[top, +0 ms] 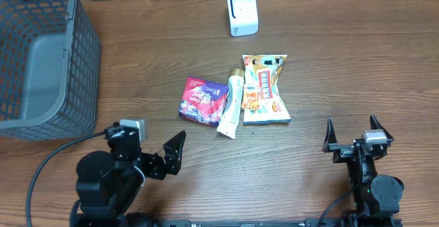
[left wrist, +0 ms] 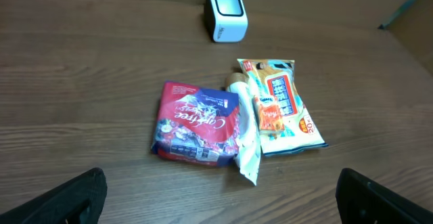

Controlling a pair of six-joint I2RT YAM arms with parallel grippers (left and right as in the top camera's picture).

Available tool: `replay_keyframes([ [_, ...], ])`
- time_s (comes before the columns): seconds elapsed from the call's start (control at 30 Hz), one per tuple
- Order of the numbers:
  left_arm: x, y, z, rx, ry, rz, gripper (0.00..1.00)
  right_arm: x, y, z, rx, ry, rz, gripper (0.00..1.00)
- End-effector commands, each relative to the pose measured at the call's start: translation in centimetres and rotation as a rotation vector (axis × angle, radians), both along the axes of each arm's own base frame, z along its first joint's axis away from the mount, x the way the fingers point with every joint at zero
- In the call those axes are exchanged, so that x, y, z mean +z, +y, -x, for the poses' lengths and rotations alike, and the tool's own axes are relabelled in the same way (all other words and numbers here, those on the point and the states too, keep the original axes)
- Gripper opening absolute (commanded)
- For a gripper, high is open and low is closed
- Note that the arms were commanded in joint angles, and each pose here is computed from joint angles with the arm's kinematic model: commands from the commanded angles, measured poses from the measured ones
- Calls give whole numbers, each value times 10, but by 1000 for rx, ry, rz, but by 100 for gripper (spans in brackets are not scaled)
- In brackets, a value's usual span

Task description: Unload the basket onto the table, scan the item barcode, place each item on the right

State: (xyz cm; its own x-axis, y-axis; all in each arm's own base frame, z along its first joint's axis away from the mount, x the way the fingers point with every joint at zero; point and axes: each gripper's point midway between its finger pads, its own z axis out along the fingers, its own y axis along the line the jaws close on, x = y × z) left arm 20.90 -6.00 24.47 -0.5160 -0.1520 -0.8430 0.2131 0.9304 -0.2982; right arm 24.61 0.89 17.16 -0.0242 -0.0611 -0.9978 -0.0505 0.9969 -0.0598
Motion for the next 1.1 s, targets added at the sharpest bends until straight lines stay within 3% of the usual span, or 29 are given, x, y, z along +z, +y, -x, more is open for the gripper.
replay_keyframes([
  [0.0,-11,-3,-1,-26,-10,-5,100,-2,1,0,3,-3,-3,100],
  [0.3,-5,7,0,29,-85,-34,100,-2,1,0,3,-3,-3,100],
  [0.63,55,-1,-14,-15,-346,-5,100,-2,1,0,3,-3,-3,100],
  [0.83,40,-1,-11,-14,-279,-7,100,-2,1,0,3,-3,-3,100],
  [1.0,-3,-1,3,-15,-88,-11,100,-2,1,0,3,-3,-3,100],
  [1.07,2,0,-1,-9,-113,-10,100,-2,1,0,3,-3,-3,100],
])
